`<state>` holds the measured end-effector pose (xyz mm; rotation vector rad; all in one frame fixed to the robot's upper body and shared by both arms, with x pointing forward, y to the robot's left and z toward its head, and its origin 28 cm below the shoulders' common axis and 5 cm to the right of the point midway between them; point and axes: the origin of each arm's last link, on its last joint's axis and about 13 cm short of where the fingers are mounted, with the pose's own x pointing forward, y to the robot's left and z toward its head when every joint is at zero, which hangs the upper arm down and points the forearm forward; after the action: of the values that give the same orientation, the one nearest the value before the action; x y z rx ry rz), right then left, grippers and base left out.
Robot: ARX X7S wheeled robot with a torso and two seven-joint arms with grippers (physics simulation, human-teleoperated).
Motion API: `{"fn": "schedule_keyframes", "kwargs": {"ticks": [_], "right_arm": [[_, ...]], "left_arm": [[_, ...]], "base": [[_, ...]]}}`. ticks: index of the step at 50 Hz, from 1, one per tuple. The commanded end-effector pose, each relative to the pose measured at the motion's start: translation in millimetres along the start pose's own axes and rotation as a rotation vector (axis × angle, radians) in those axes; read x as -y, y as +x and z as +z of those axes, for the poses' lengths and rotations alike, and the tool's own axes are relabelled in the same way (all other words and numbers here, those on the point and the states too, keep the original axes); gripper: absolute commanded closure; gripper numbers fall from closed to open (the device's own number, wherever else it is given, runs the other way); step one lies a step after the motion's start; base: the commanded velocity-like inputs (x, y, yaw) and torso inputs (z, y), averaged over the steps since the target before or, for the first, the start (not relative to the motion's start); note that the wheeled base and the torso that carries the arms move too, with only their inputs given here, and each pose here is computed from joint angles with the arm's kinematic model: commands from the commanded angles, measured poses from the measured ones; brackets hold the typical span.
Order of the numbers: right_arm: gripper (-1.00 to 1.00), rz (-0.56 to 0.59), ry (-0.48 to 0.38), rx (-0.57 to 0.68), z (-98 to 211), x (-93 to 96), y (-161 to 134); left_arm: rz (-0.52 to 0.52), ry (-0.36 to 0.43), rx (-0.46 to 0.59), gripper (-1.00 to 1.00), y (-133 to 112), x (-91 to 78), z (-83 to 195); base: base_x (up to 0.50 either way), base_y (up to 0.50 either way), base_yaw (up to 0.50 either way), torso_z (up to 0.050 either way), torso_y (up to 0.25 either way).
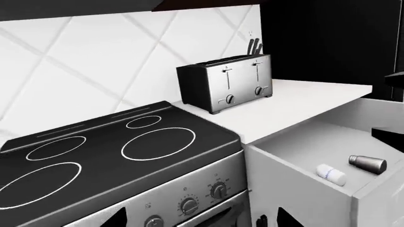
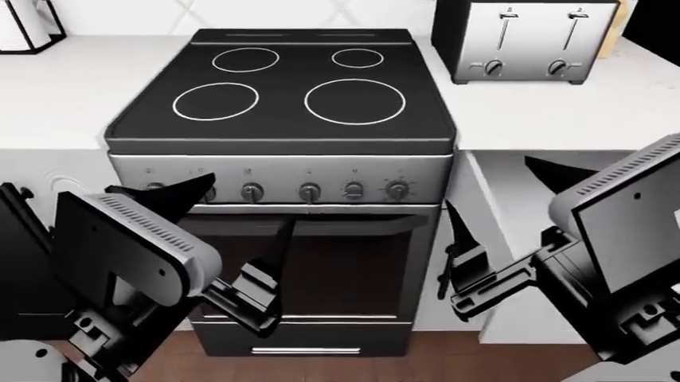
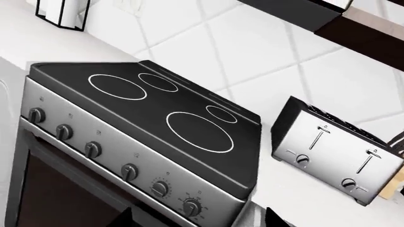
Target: Pick and place the shaker into the drawer. Then close the cabinet.
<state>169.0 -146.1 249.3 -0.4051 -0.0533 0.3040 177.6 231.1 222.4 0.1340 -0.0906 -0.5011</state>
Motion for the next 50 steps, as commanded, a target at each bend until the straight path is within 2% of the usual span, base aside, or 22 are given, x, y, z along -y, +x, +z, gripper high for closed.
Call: {"fn": "schedule_keyframes", "kwargs": {"ticks": [1,16,20,24,27,31,35,39,40,41,42,44,47,50], "right_arm": [[-1.0,0.007,0.002,-0.006,0,-3.4,2],[-1.0,0.008,0.03,-0.004,-1,-7.4,3],[-1.0,0.02,0.056,0.004,3,-6.3,10],[-1.0,0.009,0.103,-0.008,11,-0.8,28],[-1.0,-0.07,0.131,-0.035,0,7.0,60],[-1.0,-0.099,0.164,-0.056,-15,7.9,102],[-1.0,-0.111,0.2,-0.038,-31,4.5,133],[-1.0,-0.113,0.204,-0.02,-49,0.0,151],[-1.0,-0.104,0.194,-0.025,-53,-1.9,154],[-1.0,-0.101,0.196,-0.014,-59,-4.2,157],[-1.0,-0.096,0.212,-0.012,-65,-6.3,158],[-1.0,-0.078,0.267,-0.03,-79,-11.3,161],[-1.0,-0.079,0.38,-0.052,-103,-20.7,163],[-1.0,-0.094,0.47,-0.094,-131,-32.4,164]], "left_arm": [[-0.005,-0.002,-0.004,-1.0,0,0.8,-3],[-0.009,-0.005,-0.018,-1.0,2,0.6,-8],[0.02,-0.006,-0.01,-1.0,10,-0.2,-7],[0.109,0.005,0.012,-1.0,33,0.9,-13],[0.185,-0.031,0.02,-1.0,56,2.6,-24],[0.267,-0.046,0.017,-1.0,85,7.2,-46],[0.375,-0.059,0.01,-1.0,107,8.9,-68],[0.472,-0.033,0.03,-1.0,120,7.5,-92],[0.49,-0.018,0.033,-1.0,122,7.6,-97],[0.539,0.031,0.04,-1.0,125,6.9,-105],[0.548,0.054,0.046,-1.0,127,6.5,-112],[0.542,0.058,-0.019,-1.0,129,5.0,-128],[0.565,-0.017,-0.087,-1.0,131,2.7,-147],[0.596,-0.017,-0.137,-1.0,134,2.3,-166]], "base": [[-0.12,0.5,0.0,0.0,0.0],[-0.12,0.5,0.0,0.0,0.0],[-0.02,0.21,0.0,0.0,0.0],[0.0,0.0,0.0,0.0,0.0],[0.0,0.0,0.0,0.0,0.0],[0.0,0.0,0.0,0.0,0.0],[0.0,0.0,0.0,0.0,0.0],[0.0,0.0,0.0,0.0,0.0],[0.0,0.0,0.0,0.0,0.0],[0.0,0.0,0.0,0.0,0.0],[0.0,0.0,0.0,0.0,0.0],[0.0,0.0,0.0,0.0,0.0],[0.0,0.0,0.0,0.0,0.0],[0.0,0.0,0.0,0.0,0.0]]}}
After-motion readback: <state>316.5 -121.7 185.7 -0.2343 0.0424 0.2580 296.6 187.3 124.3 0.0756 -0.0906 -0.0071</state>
